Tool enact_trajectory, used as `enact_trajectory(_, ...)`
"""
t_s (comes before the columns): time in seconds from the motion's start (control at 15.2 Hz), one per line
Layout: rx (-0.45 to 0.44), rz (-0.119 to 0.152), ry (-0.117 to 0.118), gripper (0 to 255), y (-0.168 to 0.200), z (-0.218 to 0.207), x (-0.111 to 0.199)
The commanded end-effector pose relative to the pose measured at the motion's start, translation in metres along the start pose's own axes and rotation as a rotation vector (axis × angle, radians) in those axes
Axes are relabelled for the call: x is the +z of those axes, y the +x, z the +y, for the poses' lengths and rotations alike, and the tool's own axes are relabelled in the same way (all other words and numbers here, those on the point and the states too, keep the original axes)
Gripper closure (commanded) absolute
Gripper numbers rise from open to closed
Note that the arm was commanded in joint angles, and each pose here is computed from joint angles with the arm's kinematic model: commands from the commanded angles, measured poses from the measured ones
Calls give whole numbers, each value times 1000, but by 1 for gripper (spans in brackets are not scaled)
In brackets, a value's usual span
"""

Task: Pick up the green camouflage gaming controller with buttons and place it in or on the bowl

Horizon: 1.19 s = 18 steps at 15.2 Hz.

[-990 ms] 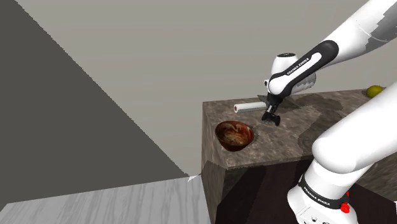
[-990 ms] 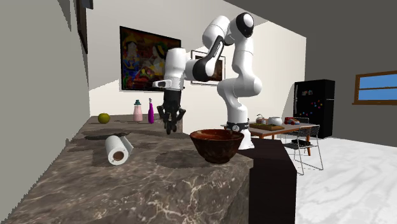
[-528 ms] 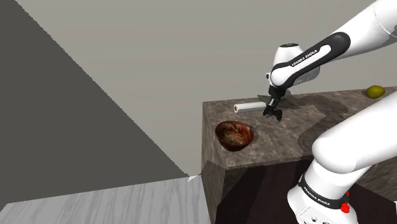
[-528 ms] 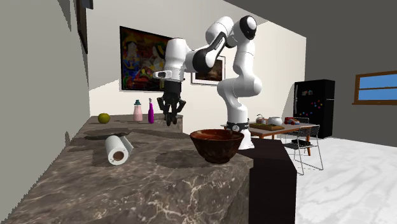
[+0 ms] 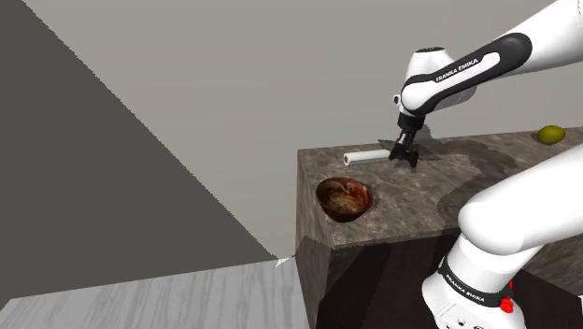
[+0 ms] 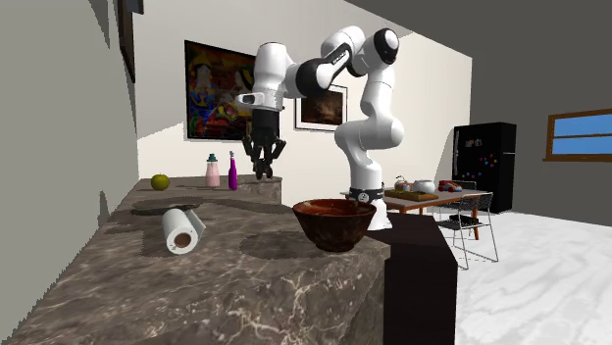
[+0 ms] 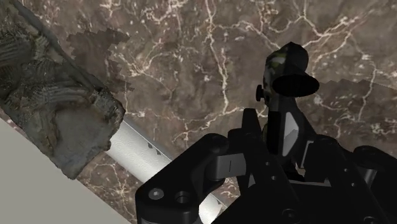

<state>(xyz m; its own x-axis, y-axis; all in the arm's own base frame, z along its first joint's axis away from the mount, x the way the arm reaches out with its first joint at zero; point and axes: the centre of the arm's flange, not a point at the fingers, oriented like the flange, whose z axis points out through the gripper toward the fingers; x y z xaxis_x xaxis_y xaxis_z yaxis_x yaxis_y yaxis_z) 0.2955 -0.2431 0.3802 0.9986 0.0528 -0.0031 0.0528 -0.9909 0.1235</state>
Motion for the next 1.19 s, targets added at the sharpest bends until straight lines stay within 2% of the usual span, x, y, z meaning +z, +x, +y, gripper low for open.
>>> enact_trajectory(0.0, 0, 0, 0, 255, 0, 1, -11)
enact_trajectory(0.26, 0, 0, 0, 255, 0, 3, -28)
enact_trajectory(1.12, 0, 0, 0, 255, 68, -153, -51)
